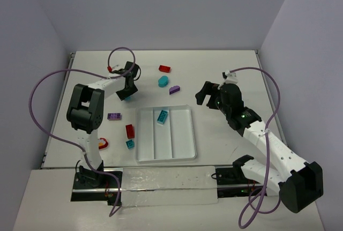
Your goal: Sort the legos into containers by color
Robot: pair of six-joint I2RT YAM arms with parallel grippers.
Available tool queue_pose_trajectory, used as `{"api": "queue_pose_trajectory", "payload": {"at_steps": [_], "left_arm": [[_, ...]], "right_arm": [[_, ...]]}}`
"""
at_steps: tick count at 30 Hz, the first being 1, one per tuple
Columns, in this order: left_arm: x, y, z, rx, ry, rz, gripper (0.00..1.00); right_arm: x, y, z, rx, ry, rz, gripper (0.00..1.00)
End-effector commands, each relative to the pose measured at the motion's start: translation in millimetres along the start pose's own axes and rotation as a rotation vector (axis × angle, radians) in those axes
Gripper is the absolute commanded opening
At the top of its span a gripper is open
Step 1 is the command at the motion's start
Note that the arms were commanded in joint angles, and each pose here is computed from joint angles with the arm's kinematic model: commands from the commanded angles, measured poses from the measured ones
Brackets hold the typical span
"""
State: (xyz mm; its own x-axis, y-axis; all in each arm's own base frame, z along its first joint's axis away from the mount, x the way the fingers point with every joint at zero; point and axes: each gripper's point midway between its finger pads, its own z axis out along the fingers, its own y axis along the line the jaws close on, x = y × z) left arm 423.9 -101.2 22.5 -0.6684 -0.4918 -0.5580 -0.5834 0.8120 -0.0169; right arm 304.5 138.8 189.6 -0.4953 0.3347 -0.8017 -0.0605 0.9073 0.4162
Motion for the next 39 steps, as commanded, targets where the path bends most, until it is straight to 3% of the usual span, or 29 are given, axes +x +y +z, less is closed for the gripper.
{"api": "queue_pose_trajectory", "payload": {"at_steps": [1, 4, 10, 14, 22, 29, 39], "left_arm": [[-13, -5, -5, 0.023, -0.032, -0.031, 0.41], [-22, -2, -19, 0.037, -0.061, -0.020, 0.22], [-34, 6, -67, 0.112, -0.116, 0.035, 0.00], [-17, -4, -113, 0.216, -0.151, 0.152, 0.00], [74, -34, -171, 0.421, -0.107, 0.368, 0.00], [140, -43, -189, 0.515, -0.039, 0.471, 0.00], [180, -44, -192, 0.514, -0.017, 0.555, 0.01]], "right_arm": [[-14, 7, 1, -0.022, -0.042, -0.002, 1.00], [-14, 7, 0, -0.020, -0.044, -0.002, 1.00], [-16, 9, 1, -0.025, -0.049, 0.011, 1.00], [-17, 10, 2, -0.028, -0.051, 0.021, 1.00], [-19, 8, 3, -0.009, -0.056, 0.036, 1.00], [-27, 2, -8, 0.018, -0.100, 0.052, 1.00], [-32, 1, -15, 0.024, -0.123, 0.064, 1.00]]}}
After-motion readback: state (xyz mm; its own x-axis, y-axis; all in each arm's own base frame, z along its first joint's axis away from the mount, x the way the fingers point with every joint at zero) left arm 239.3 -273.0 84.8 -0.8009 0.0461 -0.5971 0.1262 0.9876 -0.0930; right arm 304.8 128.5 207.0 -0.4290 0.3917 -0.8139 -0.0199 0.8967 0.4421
